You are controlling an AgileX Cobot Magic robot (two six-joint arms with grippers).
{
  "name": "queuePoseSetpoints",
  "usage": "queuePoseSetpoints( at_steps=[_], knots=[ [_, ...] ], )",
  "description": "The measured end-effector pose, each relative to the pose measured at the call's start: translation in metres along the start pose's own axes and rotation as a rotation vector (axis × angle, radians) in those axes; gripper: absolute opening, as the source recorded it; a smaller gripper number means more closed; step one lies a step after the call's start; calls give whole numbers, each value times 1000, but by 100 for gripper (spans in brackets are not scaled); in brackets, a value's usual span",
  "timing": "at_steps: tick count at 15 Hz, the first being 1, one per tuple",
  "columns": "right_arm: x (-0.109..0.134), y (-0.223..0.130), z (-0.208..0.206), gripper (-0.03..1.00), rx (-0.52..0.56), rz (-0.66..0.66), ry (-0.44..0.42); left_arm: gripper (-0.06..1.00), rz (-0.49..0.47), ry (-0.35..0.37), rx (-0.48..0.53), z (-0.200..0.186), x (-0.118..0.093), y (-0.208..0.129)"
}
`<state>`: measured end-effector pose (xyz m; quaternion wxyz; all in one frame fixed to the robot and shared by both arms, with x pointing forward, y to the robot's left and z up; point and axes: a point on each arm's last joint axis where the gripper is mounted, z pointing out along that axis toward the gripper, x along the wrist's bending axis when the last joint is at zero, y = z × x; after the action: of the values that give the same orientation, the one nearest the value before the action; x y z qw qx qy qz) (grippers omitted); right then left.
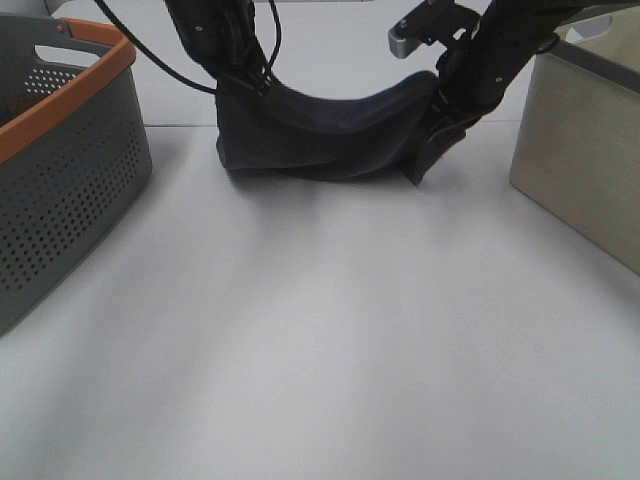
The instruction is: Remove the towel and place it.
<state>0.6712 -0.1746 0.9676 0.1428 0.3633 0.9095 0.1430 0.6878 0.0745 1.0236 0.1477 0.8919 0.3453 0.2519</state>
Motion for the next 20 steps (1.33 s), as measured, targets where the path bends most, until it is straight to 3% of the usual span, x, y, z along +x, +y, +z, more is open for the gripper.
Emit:
queuePoseSetpoints(
  at_steps=[1,2,5,7,10,15,20],
  knots=[
    [13,-11,0,0,115,-17,150,0,-2,-84,100,0,-8,-9],
    [20,-18,0,0,196,-29,228,0,8,-143,158,3,-14,-14],
    [30,-32,7,0,341,-35,347,0,4,-286,257,20,-32,-26],
    [30,-35,6,0,381,-45,359,0,-21,-359,294,30,-44,-35],
    [24,-39,7,0,409,-116,302,0,-70,-431,361,40,-59,-49],
    [16,-40,8,0,415,-171,225,0,-56,-491,435,48,-84,-65],
    [31,-42,6,0,431,-97,376,0,-51,-516,445,45,-87,-69]
  ],
)
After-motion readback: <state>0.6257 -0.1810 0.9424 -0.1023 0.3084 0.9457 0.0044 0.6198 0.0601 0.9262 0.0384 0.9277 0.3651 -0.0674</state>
